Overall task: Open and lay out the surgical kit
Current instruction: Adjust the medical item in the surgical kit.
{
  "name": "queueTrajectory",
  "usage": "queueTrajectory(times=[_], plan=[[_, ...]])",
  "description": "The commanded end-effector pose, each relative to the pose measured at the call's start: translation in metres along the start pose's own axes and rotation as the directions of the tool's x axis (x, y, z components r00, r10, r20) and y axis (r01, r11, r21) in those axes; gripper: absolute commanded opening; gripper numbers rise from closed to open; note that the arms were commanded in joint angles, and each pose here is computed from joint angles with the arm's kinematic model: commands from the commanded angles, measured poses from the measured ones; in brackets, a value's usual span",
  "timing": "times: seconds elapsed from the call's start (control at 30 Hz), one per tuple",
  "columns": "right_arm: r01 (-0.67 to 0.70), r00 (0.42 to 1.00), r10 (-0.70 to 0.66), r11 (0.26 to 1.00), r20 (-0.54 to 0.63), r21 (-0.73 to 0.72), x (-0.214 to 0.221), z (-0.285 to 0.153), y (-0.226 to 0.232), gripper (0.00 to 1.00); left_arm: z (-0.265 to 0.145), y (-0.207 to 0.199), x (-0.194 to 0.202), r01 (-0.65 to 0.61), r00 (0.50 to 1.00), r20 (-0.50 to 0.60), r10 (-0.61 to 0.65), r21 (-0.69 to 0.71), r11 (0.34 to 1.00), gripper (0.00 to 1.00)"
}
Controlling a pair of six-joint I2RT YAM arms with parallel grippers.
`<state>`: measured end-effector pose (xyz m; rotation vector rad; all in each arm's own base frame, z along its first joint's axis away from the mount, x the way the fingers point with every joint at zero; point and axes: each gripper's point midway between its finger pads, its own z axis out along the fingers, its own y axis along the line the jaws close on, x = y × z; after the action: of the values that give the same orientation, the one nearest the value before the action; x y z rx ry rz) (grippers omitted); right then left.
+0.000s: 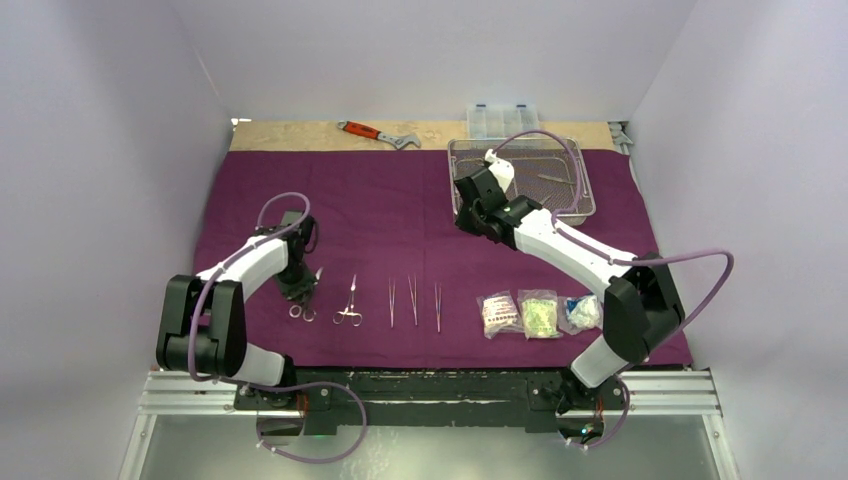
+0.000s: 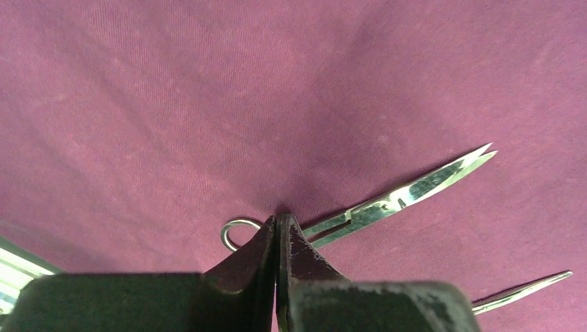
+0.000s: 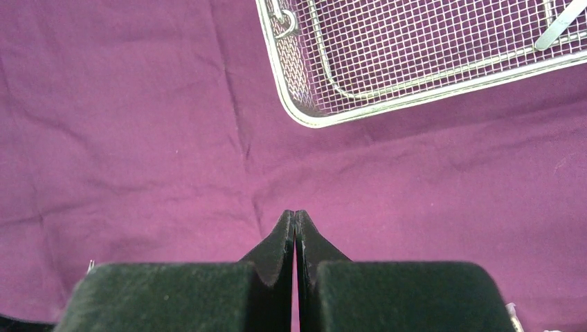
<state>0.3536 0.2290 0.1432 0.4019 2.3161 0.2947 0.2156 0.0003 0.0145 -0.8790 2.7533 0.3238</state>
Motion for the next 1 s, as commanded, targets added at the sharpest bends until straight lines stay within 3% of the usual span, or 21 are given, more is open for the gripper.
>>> queueTrajectory(times=[0.0, 0.67, 0.8, 0.97], plan=[[-0.007, 1.0, 0.008, 0.999, 0.023, -0.043, -0.01, -0.006, 0.006, 0.0, 0.0, 0.002, 0.01, 0.091, 0.995, -0.032, -0.091, 0.0, 0.996, 0.0], [-0.012, 1.0, 0.013, 0.999, 0.015, -0.044, -0.011, 0.001, 0.006, 0.0, -0.012, -0.001, 0.017, 0.163, 0.986, -0.042, -0.161, 0.061, 0.985, 0.0], [-0.01, 1.0, 0.012, 0.998, 0.023, -0.055, -0.015, -0.001, 0.009, 0.0, -0.021, 0.005, 0.0, 0.144, 0.989, 0.025, -0.145, 0.033, 0.989, 0.0], [0.011, 0.998, -0.007, 0.999, 0.068, -0.052, -0.032, -0.006, 0.007, 0.08, -0.041, -0.017, -0.028, 0.107, 0.988, 0.094, -0.122, 0.154, 0.982, 0.0]])
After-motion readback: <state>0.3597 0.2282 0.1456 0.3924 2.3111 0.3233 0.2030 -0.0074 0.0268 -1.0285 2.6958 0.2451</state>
